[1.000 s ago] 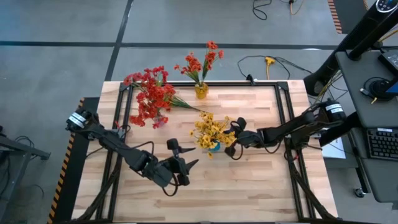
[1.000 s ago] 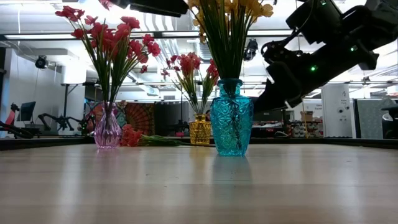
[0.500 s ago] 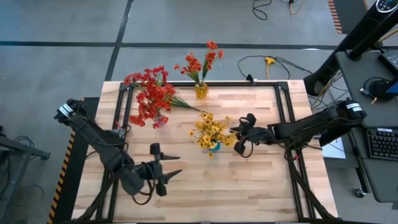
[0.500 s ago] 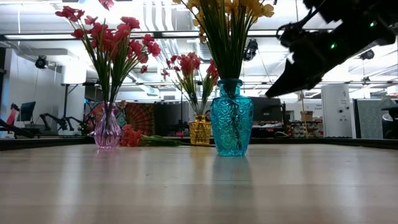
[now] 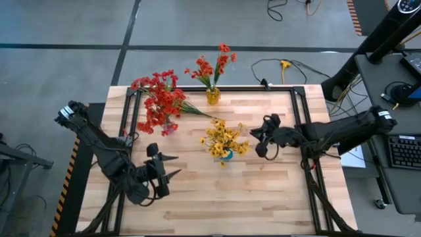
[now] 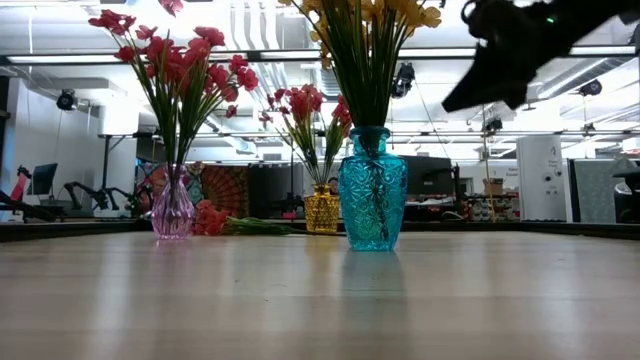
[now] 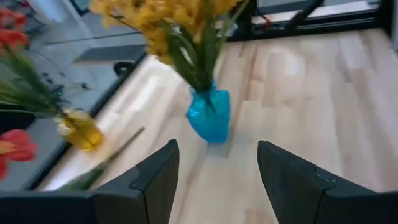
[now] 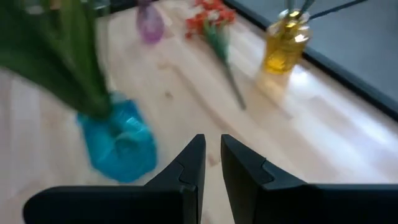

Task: Sort flowers into vase by color
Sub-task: Put the orange flowers into the yellow vase

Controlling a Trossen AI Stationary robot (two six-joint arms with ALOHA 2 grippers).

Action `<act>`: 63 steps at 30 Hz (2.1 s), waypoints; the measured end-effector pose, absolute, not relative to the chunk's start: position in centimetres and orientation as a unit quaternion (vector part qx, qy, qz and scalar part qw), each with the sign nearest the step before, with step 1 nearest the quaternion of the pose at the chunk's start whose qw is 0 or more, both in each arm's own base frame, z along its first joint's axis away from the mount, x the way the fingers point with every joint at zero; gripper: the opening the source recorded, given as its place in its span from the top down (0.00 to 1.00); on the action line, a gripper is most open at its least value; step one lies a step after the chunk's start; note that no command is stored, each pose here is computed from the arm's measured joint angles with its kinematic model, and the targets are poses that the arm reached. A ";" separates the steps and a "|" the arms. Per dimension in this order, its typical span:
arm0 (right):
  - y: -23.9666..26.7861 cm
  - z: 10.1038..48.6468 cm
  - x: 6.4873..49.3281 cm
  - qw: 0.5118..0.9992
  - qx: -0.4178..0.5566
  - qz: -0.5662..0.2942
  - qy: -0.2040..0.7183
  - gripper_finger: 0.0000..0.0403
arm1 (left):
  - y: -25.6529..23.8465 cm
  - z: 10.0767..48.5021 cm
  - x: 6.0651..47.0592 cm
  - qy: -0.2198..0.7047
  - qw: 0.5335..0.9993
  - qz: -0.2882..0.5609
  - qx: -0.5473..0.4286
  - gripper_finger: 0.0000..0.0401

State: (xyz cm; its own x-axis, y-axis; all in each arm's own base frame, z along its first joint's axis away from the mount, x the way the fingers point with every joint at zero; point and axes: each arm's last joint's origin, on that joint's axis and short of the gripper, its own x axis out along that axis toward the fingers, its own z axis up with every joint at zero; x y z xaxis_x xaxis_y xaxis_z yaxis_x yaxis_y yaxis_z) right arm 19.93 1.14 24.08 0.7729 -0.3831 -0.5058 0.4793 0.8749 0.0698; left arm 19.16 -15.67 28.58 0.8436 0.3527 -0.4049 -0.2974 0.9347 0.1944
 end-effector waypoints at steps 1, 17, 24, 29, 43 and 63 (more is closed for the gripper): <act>0.7 24.5 20.1 0.933 0.096 -0.240 0.249 0.89 | -15.6 28.6 19.1 0.221 0.957 0.174 0.068 0.50; -11.0 23.2 23.8 0.919 0.080 -0.243 0.299 0.89 | -14.2 29.6 17.9 0.208 0.942 0.209 0.163 0.50; -13.5 18.7 26.3 0.944 0.068 -0.183 0.267 0.89 | -13.4 29.6 17.1 0.221 0.937 0.219 0.157 0.50; -13.6 16.3 28.4 0.950 0.070 -0.168 0.253 0.89 | -13.3 29.6 17.1 0.223 0.936 0.220 0.162 0.50; -14.4 11.9 30.5 0.957 0.098 -0.173 0.212 0.89 | -13.3 29.4 17.0 0.223 0.931 0.229 0.177 0.50; -13.1 10.4 31.6 0.961 0.044 -0.153 0.228 0.55 | -13.2 29.4 17.1 0.223 0.930 0.231 0.177 0.50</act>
